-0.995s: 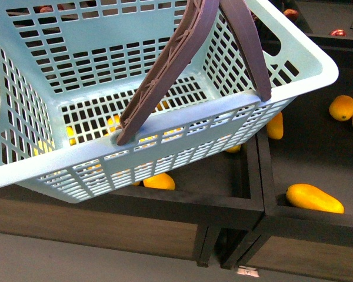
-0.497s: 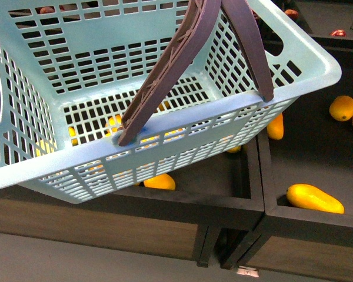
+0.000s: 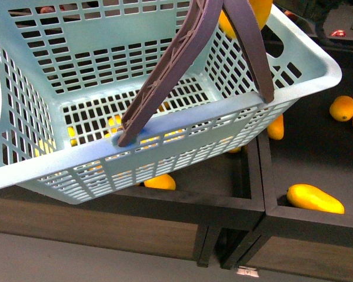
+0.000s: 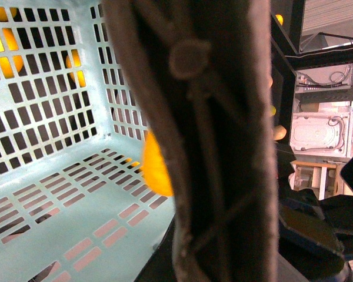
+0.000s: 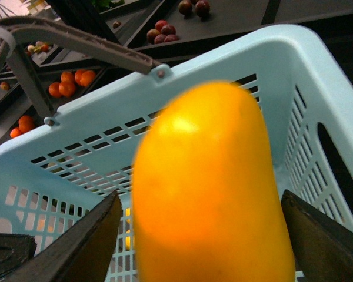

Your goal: Pick mango and avocado into basket

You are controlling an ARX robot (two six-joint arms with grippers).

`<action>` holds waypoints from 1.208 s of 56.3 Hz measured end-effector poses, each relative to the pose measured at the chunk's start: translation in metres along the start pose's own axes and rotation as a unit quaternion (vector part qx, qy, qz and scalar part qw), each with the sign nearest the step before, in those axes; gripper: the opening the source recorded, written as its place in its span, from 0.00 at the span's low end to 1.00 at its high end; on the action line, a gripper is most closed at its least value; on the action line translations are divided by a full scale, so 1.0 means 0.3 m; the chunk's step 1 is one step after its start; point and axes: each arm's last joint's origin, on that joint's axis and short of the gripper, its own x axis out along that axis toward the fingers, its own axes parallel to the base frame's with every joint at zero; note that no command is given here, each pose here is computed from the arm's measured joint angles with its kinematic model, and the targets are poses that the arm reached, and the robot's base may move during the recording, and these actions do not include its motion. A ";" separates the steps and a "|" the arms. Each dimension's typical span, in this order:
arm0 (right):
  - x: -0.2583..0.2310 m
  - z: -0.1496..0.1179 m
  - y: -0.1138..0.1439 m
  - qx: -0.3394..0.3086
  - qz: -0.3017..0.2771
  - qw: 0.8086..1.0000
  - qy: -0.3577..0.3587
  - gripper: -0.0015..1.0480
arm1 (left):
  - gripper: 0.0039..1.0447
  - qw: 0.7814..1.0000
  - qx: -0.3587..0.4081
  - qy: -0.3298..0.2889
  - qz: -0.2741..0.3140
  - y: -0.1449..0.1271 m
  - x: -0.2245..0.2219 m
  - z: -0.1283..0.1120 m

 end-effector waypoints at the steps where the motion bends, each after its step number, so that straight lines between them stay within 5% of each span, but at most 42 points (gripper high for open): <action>1: 0.001 -0.001 0.001 0.000 -0.001 1.000 0.000 0.82 | 0.05 1.000 0.000 0.000 0.000 0.000 0.000 0.000; 6: 0.004 -0.005 0.003 0.001 -0.011 1.000 -0.003 0.94 | 0.05 1.000 0.000 0.000 0.000 0.000 0.000 0.000; 14: -0.031 0.023 -0.049 0.026 -0.075 0.996 -0.039 0.92 | 0.05 1.000 -0.001 0.000 0.005 0.005 0.006 -0.001; 23: -0.159 0.002 -0.100 -0.102 -0.231 0.948 -0.193 0.69 | 0.05 1.000 0.000 -0.003 0.007 0.006 0.006 0.001; 48: -0.454 -0.153 -0.132 -0.175 -0.253 0.935 -0.179 0.02 | 0.05 1.000 0.002 0.002 0.003 0.004 0.007 -0.003; 68: -0.594 -0.232 -0.125 -0.176 -0.252 0.934 -0.180 0.02 | 0.05 1.000 0.001 0.001 0.004 0.004 0.007 -0.001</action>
